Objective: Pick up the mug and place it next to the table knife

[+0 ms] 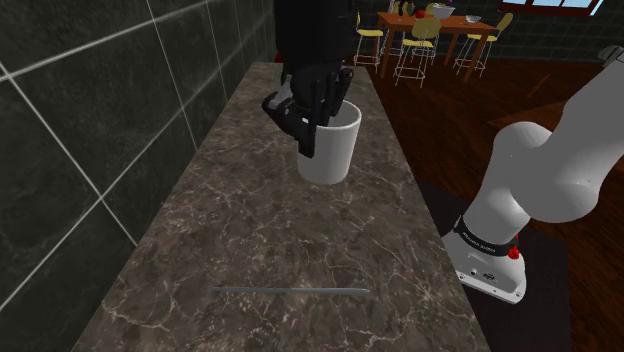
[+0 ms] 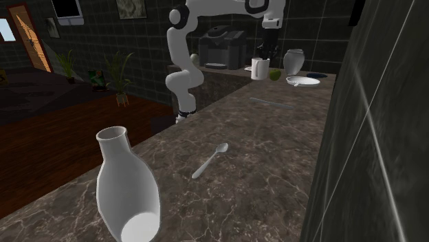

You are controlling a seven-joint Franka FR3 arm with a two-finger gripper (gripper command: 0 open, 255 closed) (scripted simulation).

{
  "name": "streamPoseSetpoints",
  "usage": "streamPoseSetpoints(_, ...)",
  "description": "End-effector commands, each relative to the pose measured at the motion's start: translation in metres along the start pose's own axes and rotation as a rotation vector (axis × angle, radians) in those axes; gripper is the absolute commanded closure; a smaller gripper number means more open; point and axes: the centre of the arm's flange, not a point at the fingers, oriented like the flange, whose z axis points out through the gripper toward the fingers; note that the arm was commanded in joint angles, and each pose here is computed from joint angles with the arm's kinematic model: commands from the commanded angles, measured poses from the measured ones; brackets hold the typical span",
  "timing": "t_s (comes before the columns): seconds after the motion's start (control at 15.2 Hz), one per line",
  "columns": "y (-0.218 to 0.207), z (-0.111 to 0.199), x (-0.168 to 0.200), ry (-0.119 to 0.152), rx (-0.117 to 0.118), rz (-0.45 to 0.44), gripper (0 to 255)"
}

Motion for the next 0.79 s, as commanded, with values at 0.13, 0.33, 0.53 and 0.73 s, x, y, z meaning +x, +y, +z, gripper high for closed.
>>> streamPoseSetpoints(0.13,-0.032,-0.005,-0.041,0.0,0.0,0.001,255)
streamPoseSetpoints(0.33,-0.057,-0.007,-0.072,0.0,0.0,0.001,255)
streamPoseSetpoints(0.53,-0.083,-0.01,-0.102,0.0,0.0,0.001,255)
streamPoseSetpoints(0.73,-0.108,-0.012,-0.133,0.0,0.0,0.001,255)
